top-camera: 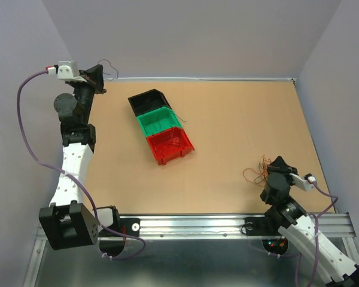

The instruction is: Untangle the cables

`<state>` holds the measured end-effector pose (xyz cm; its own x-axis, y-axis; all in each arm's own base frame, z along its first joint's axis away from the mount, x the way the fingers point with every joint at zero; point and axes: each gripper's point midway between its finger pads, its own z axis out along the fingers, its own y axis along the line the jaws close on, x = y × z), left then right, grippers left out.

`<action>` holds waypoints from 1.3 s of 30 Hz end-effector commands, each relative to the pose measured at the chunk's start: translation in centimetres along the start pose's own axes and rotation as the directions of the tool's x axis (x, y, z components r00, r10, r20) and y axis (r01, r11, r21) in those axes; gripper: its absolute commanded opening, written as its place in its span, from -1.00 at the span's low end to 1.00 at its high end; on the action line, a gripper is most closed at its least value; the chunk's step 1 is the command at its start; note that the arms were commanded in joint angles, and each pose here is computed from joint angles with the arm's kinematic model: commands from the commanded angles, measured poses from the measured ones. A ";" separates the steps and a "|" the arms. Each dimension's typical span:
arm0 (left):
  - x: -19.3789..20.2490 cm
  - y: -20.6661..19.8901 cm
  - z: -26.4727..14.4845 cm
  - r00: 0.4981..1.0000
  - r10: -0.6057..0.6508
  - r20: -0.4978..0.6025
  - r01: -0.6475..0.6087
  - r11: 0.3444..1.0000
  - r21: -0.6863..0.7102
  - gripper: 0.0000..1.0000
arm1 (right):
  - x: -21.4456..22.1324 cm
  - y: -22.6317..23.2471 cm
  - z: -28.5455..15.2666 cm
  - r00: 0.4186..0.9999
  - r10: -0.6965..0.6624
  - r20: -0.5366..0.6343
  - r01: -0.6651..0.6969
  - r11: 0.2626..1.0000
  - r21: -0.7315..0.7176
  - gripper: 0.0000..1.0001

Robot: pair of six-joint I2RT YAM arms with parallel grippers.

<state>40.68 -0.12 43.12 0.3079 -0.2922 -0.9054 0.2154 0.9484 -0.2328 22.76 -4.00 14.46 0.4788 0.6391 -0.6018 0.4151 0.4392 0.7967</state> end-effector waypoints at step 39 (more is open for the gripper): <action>7.6 -10.3 3.6 0.972 0.219 -0.087 -0.190 0.947 0.259 -1.00 | 4.2 5.2 -0.8 0.968 -0.214 -0.133 0.171 0.944 -0.281 -0.99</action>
<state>45.01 -13.08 30.88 0.0461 -0.0410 -0.9981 0.4095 0.9121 -0.0186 26.33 1.44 16.85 0.2724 0.6139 -0.7409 0.2620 0.6936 0.6710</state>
